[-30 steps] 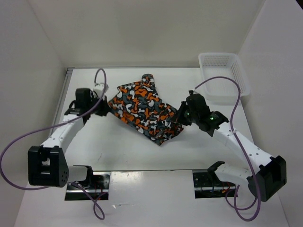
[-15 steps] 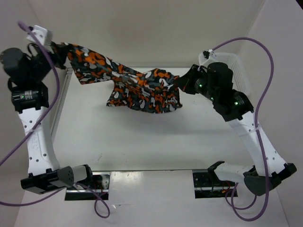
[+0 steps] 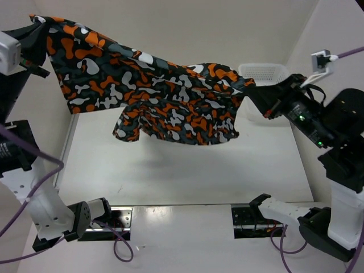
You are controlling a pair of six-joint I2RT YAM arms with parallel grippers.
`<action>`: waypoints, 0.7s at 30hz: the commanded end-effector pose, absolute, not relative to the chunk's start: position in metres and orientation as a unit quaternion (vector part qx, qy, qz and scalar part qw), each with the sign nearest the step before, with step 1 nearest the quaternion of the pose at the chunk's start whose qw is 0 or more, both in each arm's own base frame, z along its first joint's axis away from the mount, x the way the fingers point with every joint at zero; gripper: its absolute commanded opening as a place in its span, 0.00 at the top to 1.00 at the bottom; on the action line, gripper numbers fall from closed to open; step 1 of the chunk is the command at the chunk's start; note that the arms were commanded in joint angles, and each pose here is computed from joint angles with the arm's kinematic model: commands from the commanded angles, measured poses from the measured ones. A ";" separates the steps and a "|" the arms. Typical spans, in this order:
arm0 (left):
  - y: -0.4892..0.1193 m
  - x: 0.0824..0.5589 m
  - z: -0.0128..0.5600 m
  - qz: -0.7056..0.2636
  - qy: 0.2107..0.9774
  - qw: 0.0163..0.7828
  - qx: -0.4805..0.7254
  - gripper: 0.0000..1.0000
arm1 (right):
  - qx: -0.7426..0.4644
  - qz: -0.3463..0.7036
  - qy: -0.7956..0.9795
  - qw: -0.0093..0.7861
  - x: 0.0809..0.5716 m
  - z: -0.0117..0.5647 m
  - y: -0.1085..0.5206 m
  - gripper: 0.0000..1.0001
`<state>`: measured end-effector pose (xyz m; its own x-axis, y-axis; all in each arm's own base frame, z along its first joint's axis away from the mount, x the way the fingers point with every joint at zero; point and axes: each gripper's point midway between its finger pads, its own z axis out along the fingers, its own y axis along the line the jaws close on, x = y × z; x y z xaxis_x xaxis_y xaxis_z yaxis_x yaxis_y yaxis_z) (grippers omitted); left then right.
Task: Fold and stack the shorts
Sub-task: Flatten the shorts out
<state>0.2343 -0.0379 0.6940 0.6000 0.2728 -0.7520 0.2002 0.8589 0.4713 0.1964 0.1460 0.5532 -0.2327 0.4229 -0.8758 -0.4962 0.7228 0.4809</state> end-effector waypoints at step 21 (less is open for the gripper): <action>0.021 0.403 0.482 -0.106 0.664 0.717 0.185 1.00 | 0.089 0.269 0.827 0.486 0.282 0.328 0.161 1.00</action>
